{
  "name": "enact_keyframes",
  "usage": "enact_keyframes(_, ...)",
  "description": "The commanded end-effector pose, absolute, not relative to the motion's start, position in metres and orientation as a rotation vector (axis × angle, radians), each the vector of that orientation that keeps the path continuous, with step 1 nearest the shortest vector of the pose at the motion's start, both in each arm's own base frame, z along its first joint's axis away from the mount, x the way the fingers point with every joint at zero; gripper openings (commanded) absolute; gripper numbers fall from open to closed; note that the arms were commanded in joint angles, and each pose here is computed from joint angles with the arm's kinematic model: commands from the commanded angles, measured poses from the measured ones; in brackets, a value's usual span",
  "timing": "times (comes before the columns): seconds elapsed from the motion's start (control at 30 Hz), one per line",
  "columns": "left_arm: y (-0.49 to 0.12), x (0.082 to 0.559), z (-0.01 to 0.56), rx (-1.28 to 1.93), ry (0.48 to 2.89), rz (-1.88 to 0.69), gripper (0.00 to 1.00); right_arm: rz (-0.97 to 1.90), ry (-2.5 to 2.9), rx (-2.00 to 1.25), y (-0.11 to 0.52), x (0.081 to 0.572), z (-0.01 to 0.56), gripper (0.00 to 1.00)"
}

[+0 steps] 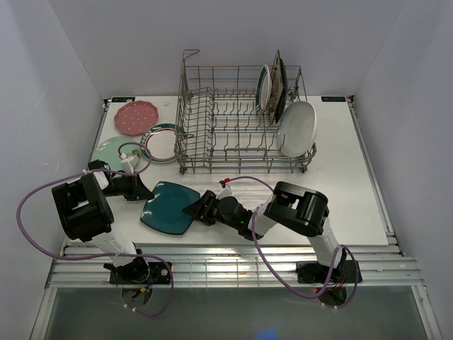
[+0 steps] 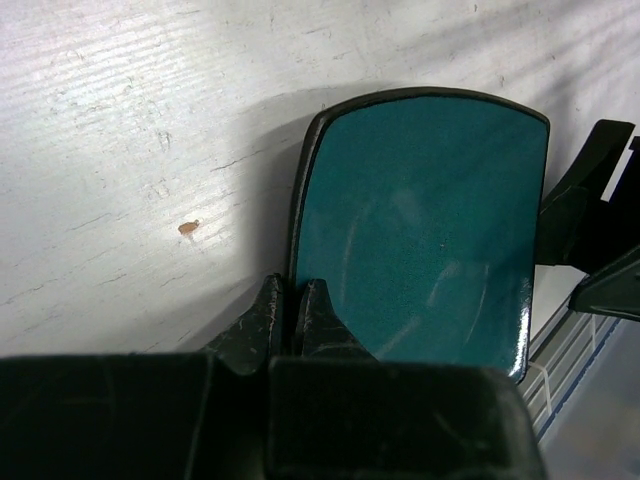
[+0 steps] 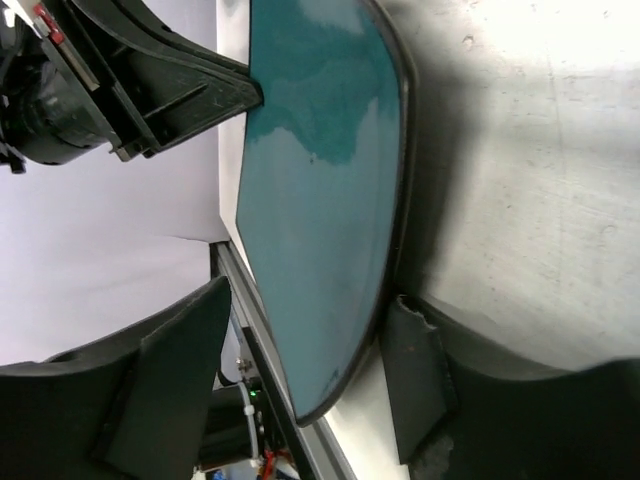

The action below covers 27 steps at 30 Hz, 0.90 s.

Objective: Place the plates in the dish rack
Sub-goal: Pick up the plate from the corner of the board.

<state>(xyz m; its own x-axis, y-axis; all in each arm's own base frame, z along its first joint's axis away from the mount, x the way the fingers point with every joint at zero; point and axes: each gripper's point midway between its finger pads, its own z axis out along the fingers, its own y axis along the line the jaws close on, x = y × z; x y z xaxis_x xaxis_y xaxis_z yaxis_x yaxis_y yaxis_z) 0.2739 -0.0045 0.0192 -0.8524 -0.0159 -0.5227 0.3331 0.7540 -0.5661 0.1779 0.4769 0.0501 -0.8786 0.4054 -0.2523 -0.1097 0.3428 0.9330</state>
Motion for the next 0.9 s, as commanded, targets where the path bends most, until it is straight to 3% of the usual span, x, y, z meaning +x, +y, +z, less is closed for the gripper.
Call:
enact_keyframes(0.0, 0.017, 0.276, 0.002, 0.439, 2.491, -0.65, 0.0, 1.522, 2.171, 0.262, 0.481, 0.18, 0.042, 0.58)
enact_keyframes(0.3, 0.012, 0.274, 0.004, 0.47, 2.484, -0.652, 0.0, 1.514, 2.175, 0.281, 0.476, 0.179, 0.04, 0.21)
enact_keyframes(0.37, 0.011, 0.273, 0.006, 0.475, 2.479, -0.658, 0.0, 1.508, 2.175, 0.285, 0.475, 0.18, 0.04, 0.17)
enact_keyframes(0.4, 0.01, 0.272, 0.006, 0.482, 2.478, -0.662, 0.0, 1.509, 2.176, 0.283, 0.475, 0.179, 0.04, 0.08)
enact_keyframes(0.5, 0.007, 0.272, 0.01, 0.493, 2.468, -0.67, 0.0, 1.497, 2.174, 0.294, 0.472, 0.18, 0.039, 0.08)
enact_keyframes(0.6, 0.006, 0.272, 0.015, 0.503, 2.454, -0.683, 0.09, 1.493, 2.164, 0.294, 0.467, 0.179, 0.042, 0.08)
enact_keyframes(0.7, 0.004, 0.272, 0.021, 0.509, 2.439, -0.689, 0.33, 1.496, 2.145, 0.289, 0.464, 0.177, 0.047, 0.08)
enact_keyframes(0.73, 0.003, 0.272, 0.023, 0.509, 2.435, -0.693, 0.45, 1.49, 2.141, 0.289, 0.462, 0.178, 0.048, 0.08)
enact_keyframes(0.87, -0.001, 0.272, 0.032, 0.527, 2.403, -0.707, 0.65, 1.487, 2.116, 0.284, 0.455, 0.176, 0.055, 0.08)
